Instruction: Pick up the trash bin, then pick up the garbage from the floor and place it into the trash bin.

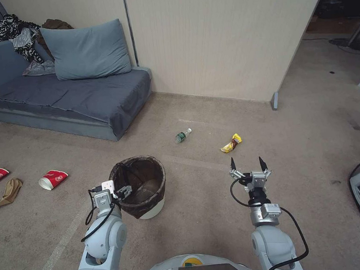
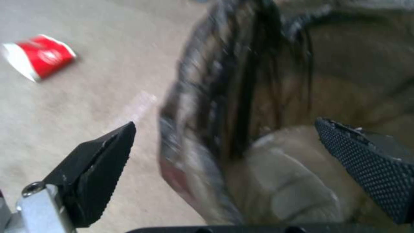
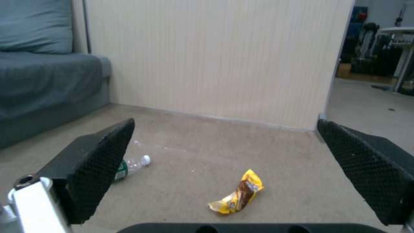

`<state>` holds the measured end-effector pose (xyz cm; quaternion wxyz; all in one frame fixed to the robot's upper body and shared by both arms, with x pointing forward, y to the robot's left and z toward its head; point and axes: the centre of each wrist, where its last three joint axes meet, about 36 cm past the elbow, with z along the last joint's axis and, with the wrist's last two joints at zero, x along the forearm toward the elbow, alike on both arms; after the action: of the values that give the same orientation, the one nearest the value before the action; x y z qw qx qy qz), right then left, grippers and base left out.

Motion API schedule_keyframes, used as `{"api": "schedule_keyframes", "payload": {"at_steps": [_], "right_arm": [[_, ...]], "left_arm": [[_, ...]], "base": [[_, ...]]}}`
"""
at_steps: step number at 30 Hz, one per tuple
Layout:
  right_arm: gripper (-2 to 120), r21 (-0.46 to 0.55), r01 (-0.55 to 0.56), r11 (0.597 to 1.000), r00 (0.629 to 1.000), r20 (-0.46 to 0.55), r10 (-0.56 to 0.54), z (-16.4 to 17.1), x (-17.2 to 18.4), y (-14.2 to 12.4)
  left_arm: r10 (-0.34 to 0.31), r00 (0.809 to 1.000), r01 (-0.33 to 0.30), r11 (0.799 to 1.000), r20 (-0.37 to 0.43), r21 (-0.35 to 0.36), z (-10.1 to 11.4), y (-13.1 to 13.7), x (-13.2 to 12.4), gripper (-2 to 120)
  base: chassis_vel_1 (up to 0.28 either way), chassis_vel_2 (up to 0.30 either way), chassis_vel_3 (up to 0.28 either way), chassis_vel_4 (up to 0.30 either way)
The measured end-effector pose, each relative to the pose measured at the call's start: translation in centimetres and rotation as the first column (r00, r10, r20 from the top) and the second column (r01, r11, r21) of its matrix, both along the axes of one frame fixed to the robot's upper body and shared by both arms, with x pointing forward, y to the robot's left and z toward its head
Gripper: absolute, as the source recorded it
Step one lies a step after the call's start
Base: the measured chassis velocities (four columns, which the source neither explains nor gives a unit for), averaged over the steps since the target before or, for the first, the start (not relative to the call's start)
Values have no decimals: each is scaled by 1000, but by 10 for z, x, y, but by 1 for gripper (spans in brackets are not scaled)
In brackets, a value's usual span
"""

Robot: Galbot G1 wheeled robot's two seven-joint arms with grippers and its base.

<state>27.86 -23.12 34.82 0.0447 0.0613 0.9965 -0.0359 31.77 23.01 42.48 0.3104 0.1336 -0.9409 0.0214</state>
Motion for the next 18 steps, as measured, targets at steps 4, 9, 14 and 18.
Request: {"api": "schedule_keyframes", "payload": {"at_steps": [4,9,14,18], "right_arm": [[100,-1,-1,1000,1000,-3,1,0,-1,0],[100,-3,-1,1000,1000,-9,1,-2,-3,0],[100,-5,-1,1000,1000,-13,1,-3,-3,0],[100,-8,-2,1000,1000,-16,2,-4,-3,0]], "left_arm": [[-4,1000,3,1000,-21,-19,-4,2,3,100],[17,999,-18,1000,-37,-13,-10,3,7,100],[38,998,-39,999,-56,-8,-19,5,11,100],[55,996,-56,998,-67,-17,-24,5,15,100]], "base": [[0,0,0,0],[0,0,0,0],[0,0,0,0],[0,0,0,0]]}}
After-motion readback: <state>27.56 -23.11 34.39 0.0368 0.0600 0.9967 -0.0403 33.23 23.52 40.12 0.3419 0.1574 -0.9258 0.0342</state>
